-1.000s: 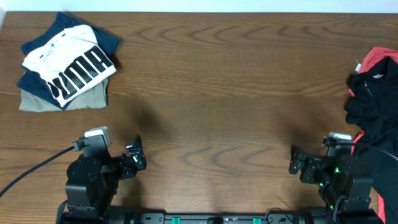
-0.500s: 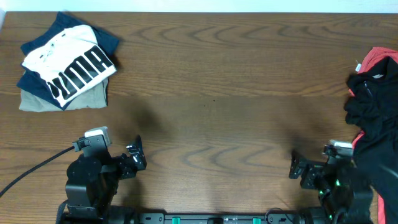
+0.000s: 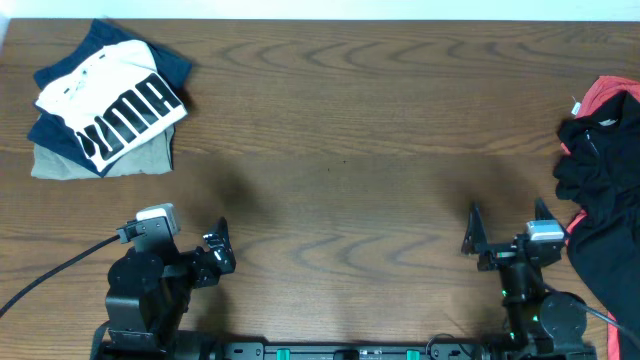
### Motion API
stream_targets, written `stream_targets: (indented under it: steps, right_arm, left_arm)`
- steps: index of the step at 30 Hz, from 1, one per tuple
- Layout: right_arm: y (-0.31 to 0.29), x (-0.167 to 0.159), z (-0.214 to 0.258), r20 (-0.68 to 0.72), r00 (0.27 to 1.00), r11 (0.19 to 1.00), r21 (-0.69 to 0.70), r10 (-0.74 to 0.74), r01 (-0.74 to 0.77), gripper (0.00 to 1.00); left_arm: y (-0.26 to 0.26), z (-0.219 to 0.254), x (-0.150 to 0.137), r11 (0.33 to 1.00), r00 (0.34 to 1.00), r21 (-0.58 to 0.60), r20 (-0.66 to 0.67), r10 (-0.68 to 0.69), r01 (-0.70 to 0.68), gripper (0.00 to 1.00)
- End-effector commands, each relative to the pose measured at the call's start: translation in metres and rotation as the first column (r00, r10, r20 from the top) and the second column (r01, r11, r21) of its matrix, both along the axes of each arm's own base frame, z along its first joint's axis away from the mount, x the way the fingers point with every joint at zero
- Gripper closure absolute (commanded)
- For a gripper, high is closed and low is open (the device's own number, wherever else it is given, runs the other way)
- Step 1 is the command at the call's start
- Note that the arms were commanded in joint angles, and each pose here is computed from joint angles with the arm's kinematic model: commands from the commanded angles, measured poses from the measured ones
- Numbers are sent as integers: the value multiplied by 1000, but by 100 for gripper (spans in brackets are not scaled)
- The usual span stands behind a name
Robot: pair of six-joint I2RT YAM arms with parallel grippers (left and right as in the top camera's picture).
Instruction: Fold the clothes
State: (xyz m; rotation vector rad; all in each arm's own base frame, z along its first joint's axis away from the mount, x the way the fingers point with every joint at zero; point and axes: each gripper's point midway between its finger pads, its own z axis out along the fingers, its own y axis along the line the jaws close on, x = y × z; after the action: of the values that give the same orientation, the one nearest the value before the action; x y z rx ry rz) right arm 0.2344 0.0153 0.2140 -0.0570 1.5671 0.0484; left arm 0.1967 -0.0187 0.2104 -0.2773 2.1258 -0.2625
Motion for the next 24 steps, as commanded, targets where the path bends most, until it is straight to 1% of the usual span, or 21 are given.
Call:
stream_targets:
  steps: [1,4,7,8,24]
  right_arm:
    - [-6,7,-17,16,1000,997,-80,-23,24,1]
    - [-9,13,-34,27,999,996,-80,-35,37,1]
    - [-7,12,-56,-64,998,994,-105,-24,17,1]
    - [-7,12,-58,-71,997,994,-105,-24,16,1]
    - [-8,12,-57,-67,997,994,-106,-24,17,1]
  left_arm:
    - [2,0,0,1000,1000,4,2,12,-12,2]
    - [2,0,0,1000,1000,4,2,12,-12,2]
    - [2,0,0,1000,1000,4,2,12,-12,2]
    - [2,0,0,1000,1000,4,2,12,-12,2]
    - [2,0,0,1000,1000,4,2,12,-12,2]
